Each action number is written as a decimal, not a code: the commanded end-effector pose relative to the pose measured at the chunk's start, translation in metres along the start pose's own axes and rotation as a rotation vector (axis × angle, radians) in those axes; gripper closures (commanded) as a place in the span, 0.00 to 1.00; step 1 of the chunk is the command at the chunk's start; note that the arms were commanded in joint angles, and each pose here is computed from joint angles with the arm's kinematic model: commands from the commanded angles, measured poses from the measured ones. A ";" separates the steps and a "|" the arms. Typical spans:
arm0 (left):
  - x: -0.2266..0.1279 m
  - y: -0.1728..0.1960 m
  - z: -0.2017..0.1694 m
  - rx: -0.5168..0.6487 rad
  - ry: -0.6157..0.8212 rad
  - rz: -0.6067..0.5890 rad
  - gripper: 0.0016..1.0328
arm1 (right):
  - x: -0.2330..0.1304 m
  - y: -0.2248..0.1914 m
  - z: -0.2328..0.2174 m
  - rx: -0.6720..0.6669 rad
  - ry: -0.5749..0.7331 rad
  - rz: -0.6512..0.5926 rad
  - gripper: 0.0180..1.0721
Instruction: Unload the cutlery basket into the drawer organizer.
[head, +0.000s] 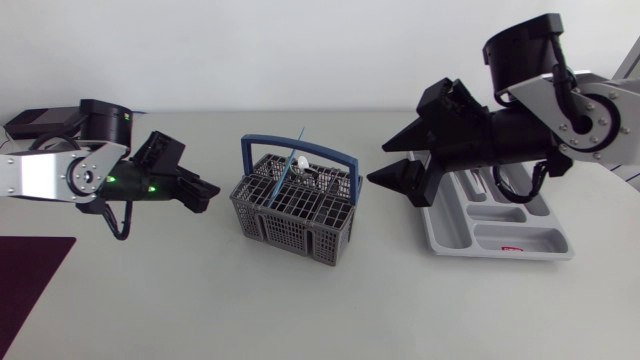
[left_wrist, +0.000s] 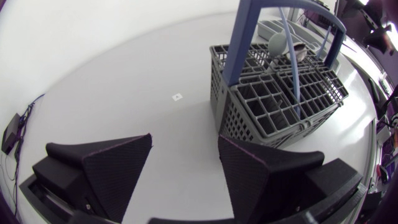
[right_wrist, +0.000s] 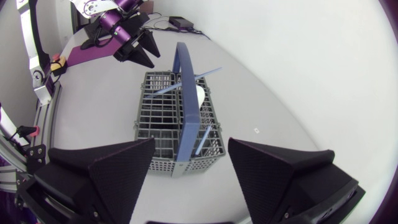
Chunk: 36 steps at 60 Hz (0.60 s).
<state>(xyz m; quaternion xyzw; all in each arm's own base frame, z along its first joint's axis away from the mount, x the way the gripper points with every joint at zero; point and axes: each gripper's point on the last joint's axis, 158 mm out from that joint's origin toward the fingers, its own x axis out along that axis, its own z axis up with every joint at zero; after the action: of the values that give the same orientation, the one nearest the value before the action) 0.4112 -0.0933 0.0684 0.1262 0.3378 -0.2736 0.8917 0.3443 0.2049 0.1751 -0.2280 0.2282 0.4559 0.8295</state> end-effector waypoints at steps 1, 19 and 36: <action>0.018 -0.007 0.006 0.016 0.004 -0.023 0.10 | 0.009 0.003 -0.037 0.063 0.062 0.012 0.10; 0.033 -0.036 0.008 0.085 0.027 -0.059 0.10 | 0.060 -0.031 -0.107 0.160 0.204 -0.063 0.10; 0.012 -0.069 -0.002 0.158 0.027 -0.101 0.10 | 0.092 -0.041 -0.095 0.161 0.201 -0.066 0.10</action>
<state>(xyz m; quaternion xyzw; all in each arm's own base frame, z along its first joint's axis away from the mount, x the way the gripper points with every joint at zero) 0.3948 -0.1419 0.0549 0.1677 0.3402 -0.3167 0.8694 0.3972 0.1754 0.0429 -0.2180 0.3547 0.3780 0.8269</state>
